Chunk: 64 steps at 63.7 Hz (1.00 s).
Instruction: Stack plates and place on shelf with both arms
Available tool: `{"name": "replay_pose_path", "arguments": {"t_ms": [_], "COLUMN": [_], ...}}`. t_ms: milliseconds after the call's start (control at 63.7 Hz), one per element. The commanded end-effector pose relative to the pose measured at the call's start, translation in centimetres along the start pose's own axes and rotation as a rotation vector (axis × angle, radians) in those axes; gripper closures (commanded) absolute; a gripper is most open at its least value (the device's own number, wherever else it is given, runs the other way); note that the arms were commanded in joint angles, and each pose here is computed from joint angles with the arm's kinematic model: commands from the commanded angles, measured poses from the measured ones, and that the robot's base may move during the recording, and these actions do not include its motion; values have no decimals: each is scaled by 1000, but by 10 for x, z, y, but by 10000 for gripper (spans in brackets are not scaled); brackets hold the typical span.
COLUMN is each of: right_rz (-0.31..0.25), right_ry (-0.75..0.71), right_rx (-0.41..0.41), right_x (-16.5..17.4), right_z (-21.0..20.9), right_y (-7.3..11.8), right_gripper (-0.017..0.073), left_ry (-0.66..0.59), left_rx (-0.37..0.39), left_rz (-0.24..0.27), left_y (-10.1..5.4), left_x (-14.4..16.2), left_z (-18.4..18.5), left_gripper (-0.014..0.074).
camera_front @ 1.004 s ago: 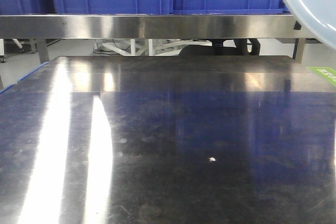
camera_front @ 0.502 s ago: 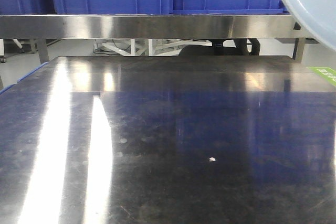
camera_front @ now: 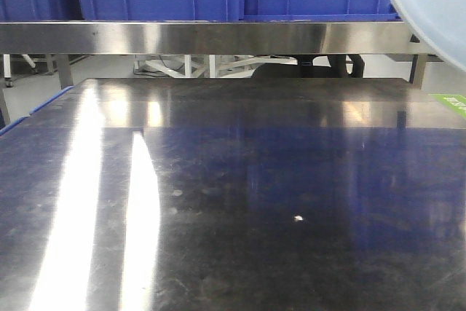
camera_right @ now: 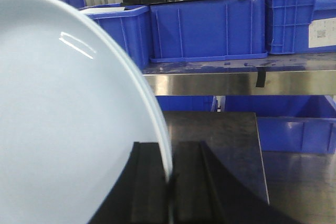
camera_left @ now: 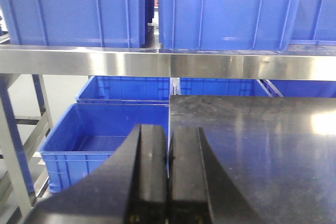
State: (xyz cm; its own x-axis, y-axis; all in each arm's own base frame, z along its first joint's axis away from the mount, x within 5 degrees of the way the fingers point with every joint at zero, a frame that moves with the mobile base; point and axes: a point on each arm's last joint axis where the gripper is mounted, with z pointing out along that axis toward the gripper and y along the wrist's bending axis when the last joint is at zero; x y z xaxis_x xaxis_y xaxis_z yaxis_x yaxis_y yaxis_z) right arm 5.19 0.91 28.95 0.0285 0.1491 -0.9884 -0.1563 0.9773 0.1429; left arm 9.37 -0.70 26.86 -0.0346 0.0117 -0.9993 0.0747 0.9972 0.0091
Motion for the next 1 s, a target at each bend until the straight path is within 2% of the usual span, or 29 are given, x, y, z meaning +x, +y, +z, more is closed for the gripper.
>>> {"name": "replay_pose_path", "arguments": {"t_ms": [0, 988], "right_rz": [9, 9], "right_ry": [-127, -127], "right_rx": [-3, -3], "right_x": [-19, -19], "right_z": [-2, -2], "right_y": [1, 1], "right_gripper": [512, 512], "left_ry": [-103, -103], "left_rx": [-26, -26], "left_rz": [-5, -5], "left_y": [2, 2], "left_x": [-17, -17], "left_z": [0, 0], "left_gripper": [513, 513]}}
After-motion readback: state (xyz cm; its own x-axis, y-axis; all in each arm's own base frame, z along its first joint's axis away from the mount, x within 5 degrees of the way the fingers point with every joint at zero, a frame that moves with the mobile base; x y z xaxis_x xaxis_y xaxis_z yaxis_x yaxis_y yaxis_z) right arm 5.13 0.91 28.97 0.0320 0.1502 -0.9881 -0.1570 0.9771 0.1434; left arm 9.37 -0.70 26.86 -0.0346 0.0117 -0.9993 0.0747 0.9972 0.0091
